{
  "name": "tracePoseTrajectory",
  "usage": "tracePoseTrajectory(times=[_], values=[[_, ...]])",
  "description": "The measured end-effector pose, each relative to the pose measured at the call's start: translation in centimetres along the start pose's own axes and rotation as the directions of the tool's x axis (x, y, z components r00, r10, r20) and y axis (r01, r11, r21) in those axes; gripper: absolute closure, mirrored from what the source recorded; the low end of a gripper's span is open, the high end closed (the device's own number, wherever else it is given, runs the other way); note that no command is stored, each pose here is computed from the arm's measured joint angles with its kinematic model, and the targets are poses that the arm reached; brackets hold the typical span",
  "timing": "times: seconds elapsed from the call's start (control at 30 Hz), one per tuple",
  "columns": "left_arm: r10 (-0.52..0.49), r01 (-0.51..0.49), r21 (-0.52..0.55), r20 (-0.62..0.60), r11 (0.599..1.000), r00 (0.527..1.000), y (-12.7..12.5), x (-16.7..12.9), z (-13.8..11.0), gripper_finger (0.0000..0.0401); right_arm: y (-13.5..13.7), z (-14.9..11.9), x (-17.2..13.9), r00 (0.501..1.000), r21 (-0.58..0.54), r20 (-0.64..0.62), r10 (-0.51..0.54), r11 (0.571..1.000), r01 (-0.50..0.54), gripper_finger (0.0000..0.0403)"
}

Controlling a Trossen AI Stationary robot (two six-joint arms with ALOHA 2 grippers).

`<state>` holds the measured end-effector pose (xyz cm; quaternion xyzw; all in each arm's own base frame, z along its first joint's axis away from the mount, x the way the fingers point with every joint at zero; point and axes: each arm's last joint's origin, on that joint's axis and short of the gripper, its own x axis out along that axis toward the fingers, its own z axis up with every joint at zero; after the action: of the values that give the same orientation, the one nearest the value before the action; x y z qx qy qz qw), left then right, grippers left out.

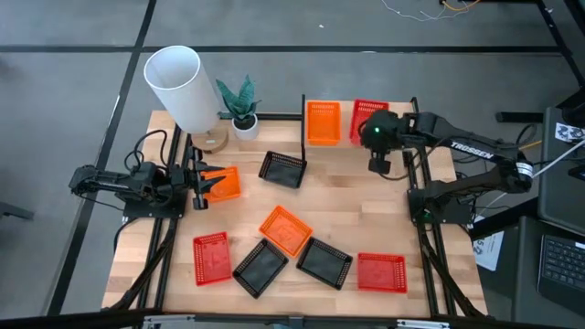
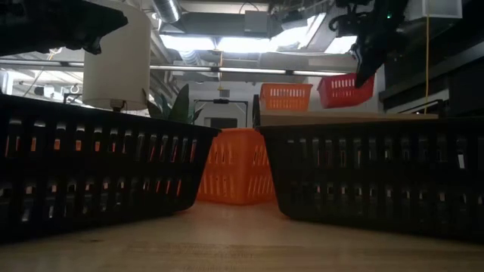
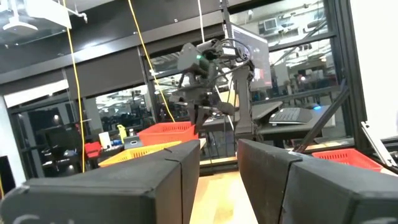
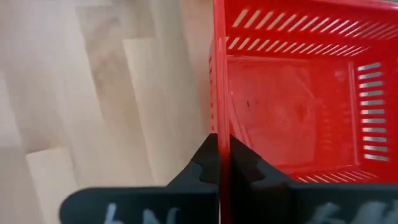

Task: Stack baskets on shelf by color
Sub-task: Put the top red basket on the shelf

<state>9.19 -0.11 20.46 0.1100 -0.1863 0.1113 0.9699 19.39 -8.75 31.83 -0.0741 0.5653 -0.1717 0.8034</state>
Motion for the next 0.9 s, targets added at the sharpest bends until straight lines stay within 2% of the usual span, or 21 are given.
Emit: tracePoseTrajectory(times=[0.1, 0.33, 0.4, 0.6, 0.9], values=[[0.000, 0.000, 0.000, 0.000, 1.000, 1.000, 0.0, 0.0, 0.0, 0.0297, -1.1, -0.1, 0.3, 0.998, -0.001, 0.036, 0.044, 0.999, -0.044, 0.0403], [0.000, 0.000, 0.000, 0.000, 1.000, 1.000, 0.0, 0.0, 0.0, 0.0298, -3.2, -0.8, 0.7, 0.991, -0.096, 0.070, 0.110, 0.990, -0.103, 0.0403], [0.000, 0.000, 0.000, 0.000, 1.000, 1.000, 0.0, 0.0, 0.0, 0.0297, -3.5, -0.9, 1.0, 0.986, -0.093, 0.080, 0.149, 0.986, -0.141, 0.0403], [0.000, 0.000, 0.000, 0.000, 1.000, 1.000, 0.0, 0.0, 0.0, 0.0298, -4.2, -0.7, 2.4, 0.986, -0.067, 0.039, 0.163, 0.985, -0.160, 0.0401], [0.000, 0.000, 0.000, 0.000, 1.000, 1.000, 0.0, 0.0, 0.0, 0.0297, -4.3, -0.2, 4.0, 0.983, -0.058, -0.006, 0.185, 0.981, -0.185, 0.0356]])
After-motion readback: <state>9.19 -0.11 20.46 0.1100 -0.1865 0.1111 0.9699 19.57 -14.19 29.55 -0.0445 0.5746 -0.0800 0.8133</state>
